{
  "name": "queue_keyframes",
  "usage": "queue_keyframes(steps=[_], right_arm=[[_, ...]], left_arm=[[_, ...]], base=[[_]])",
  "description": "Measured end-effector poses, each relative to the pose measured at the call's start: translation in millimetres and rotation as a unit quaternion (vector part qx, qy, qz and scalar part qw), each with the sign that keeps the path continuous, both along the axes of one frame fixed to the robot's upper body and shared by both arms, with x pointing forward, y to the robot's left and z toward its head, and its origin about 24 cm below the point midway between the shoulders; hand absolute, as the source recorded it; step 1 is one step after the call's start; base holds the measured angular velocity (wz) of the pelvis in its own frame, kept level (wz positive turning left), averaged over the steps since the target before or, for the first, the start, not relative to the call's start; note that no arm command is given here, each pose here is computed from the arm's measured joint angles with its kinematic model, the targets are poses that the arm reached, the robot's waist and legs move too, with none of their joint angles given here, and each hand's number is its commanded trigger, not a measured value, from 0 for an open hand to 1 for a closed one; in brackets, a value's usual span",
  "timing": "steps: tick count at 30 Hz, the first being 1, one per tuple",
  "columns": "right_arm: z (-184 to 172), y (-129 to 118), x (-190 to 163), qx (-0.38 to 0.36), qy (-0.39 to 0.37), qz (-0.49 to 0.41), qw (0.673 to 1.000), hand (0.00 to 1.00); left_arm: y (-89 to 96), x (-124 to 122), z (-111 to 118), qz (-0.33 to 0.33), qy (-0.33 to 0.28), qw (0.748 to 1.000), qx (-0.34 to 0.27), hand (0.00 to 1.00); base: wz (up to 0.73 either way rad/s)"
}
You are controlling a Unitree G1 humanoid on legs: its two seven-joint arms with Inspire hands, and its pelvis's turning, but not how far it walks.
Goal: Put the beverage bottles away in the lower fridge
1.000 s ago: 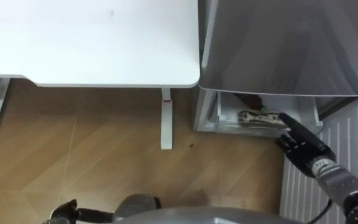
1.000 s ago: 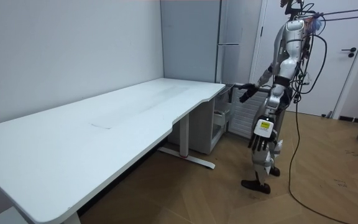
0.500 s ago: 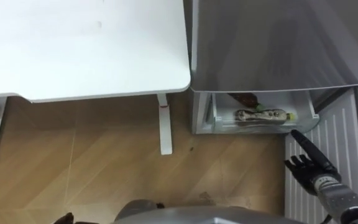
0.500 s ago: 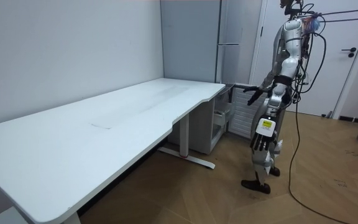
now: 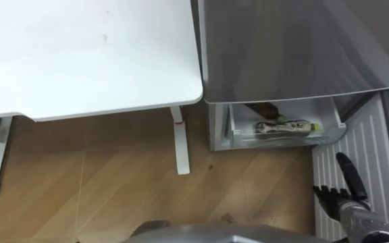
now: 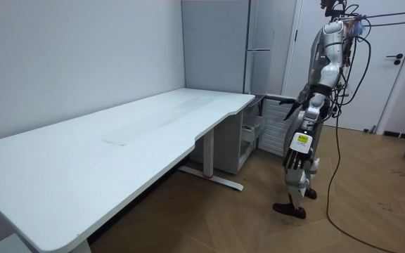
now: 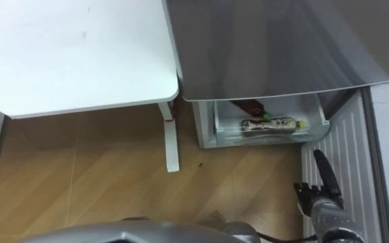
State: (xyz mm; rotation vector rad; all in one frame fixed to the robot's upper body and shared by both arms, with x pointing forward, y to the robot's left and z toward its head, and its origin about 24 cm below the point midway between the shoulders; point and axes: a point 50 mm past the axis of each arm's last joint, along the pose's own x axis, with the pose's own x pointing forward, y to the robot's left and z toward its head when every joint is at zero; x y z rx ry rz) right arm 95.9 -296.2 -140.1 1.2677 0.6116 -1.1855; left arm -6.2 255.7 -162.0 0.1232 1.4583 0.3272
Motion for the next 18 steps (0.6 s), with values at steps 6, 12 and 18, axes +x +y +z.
queue_keyframes(steps=[6,12,18], right_arm=[[-3.7,2.4,-9.6,0.003,0.005,-0.003,1.0,0.0],[-3.4,2.3,-9.1,-0.001,-0.005,0.003,1.0,0.0],[-2.8,1.7,-7.8,-0.003,-0.019,0.003,1.0,0.0]], left_arm=[[-2.3,-5.9,-0.6,-0.005,0.011,1.0,-0.014,0.0],[-3.0,-4.6,-0.9,-0.008,0.009,1.0,-0.024,0.0],[-2.7,-5.7,-1.0,-0.006,0.012,1.0,-0.023,0.0]], base=[[0.0],[0.0],[0.03]])
